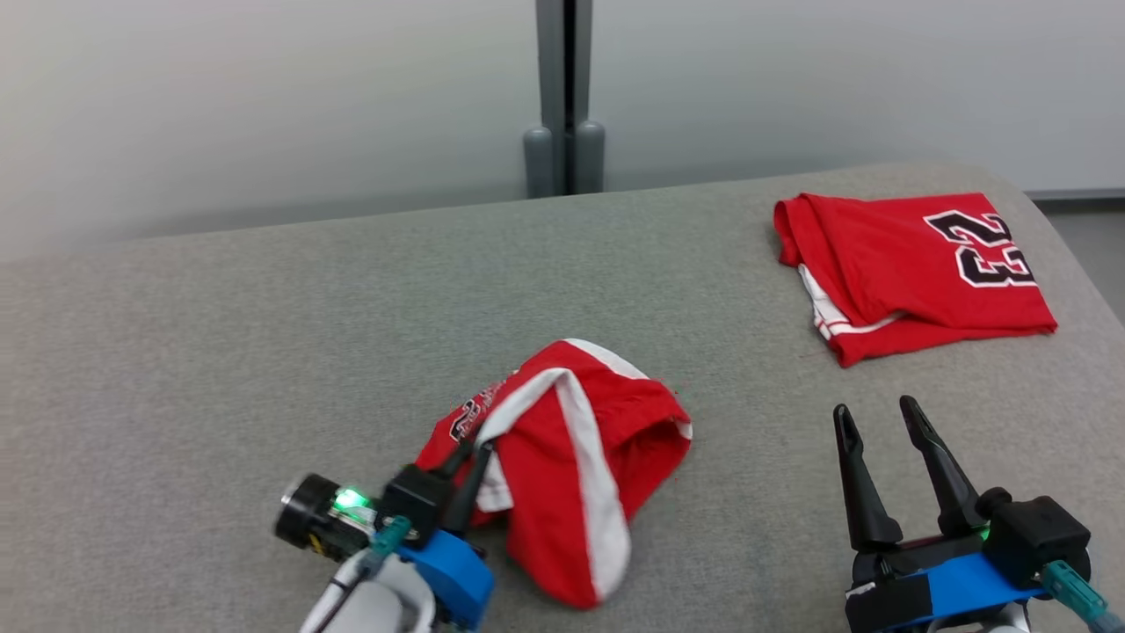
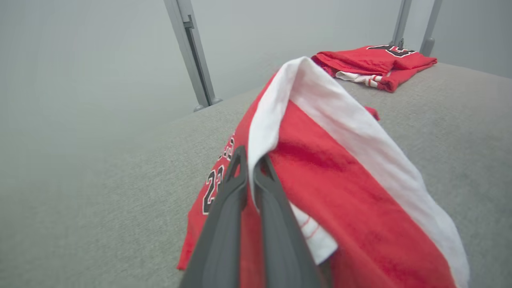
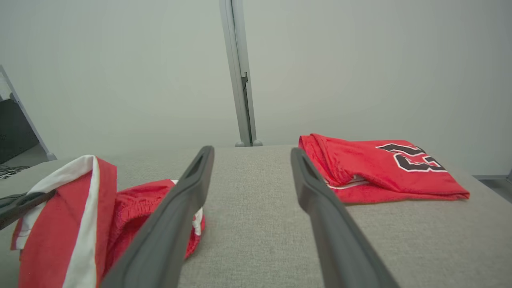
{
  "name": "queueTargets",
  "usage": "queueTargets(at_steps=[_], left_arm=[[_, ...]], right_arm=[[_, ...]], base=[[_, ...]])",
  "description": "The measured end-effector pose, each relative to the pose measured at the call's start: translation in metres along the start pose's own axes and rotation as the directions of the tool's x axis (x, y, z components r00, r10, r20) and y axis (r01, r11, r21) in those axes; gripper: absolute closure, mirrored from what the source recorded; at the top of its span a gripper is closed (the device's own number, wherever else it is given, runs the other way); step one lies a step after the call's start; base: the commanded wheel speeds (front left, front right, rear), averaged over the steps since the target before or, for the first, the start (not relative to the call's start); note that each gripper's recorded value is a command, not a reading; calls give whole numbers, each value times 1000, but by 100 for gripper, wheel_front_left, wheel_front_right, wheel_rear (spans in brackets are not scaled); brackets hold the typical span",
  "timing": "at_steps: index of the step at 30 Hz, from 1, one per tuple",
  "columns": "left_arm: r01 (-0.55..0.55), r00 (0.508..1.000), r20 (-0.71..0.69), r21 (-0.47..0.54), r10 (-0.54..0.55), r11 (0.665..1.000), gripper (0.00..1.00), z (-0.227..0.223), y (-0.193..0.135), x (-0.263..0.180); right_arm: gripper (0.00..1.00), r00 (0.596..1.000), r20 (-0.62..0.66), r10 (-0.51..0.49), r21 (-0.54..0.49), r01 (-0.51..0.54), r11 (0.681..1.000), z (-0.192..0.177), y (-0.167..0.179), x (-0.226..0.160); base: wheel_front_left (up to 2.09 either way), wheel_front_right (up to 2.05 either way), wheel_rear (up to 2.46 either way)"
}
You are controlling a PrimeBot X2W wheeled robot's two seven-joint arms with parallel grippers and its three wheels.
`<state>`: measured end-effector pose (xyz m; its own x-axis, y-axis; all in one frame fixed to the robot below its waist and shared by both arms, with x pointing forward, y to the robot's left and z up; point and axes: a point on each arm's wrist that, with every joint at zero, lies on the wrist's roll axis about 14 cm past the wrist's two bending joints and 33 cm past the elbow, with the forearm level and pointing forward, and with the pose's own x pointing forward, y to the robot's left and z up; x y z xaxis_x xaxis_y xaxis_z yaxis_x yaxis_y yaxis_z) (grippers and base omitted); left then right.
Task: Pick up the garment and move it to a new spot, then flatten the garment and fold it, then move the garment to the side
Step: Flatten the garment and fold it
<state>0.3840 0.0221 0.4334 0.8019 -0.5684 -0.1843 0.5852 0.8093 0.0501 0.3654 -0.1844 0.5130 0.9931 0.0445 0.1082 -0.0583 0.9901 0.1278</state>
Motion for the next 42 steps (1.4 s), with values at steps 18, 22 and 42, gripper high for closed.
queueTargets(at_steps=[18,22,42], left_arm=[[-140,981,-139,-14,137,990,42,-60,18,-93],[-181,983,-23,-74,180,981,0,-27,20,-90],[-580,765,214,-180,607,794,0,46,136,-148]], right_arm=[[0,994,-31,101,26,-100,995,-12,33,5],[0,993,-38,110,31,-109,994,-14,35,3],[0,994,-86,61,25,-59,998,-27,18,-6]], base=[[0,0,0],[0,0,0],[0,0,0]])
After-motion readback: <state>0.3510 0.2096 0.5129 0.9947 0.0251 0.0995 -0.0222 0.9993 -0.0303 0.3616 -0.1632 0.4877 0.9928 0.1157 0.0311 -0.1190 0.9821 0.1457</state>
